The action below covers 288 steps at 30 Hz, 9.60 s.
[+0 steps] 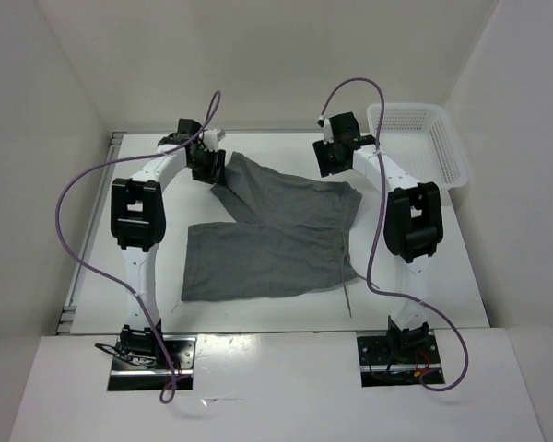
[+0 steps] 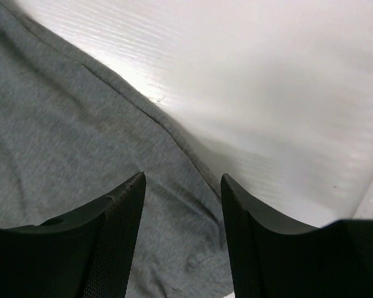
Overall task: Fold and stack the shorts
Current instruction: Flatten the shorts out, then fold the shorts
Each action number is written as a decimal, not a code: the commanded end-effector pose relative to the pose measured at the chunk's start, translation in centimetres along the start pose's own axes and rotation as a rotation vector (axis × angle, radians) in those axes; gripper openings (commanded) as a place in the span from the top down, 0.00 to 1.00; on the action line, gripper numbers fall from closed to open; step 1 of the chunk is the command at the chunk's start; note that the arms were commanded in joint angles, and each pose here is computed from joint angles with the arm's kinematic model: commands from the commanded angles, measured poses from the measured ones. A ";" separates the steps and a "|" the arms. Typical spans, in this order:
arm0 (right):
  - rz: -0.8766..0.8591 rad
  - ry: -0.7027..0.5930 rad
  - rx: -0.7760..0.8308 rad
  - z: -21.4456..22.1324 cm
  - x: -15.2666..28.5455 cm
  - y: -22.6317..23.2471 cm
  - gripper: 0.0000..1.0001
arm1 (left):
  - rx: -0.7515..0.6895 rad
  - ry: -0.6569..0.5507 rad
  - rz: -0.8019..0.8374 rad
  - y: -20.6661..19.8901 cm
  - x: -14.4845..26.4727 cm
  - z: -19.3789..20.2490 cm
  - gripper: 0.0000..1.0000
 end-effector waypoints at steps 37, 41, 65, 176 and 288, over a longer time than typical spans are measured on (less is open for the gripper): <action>0.058 -0.026 0.028 -0.6 -2.2 -1.0 0.49 | 0.133 0.213 -0.019 -0.6 7.2 7.7 0.29; 0.099 -0.082 0.026 -2.0 0.4 -1.4 0.47 | 0.068 0.063 -0.119 1.1 6.9 2.4 0.16; 0.016 0.188 0.052 6.3 0.0 -5.2 0.24 | -0.064 -0.003 -0.012 -1.0 -5.2 -5.5 0.10; -0.330 -0.676 1.047 12.4 30.9 6.9 0.06 | -0.141 -0.186 -0.011 -10.0 18.9 15.7 0.32; -0.290 0.001 0.558 10.3 16.2 3.0 0.29 | -0.025 0.157 -0.110 -3.3 3.5 7.2 0.99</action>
Point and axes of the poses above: each gripper's point midway between its finger pads, its own x axis back along the fingers, its own y axis along the line the jaws close on, z = x × y, the point moved 8 cm from there along x, back along the fingers
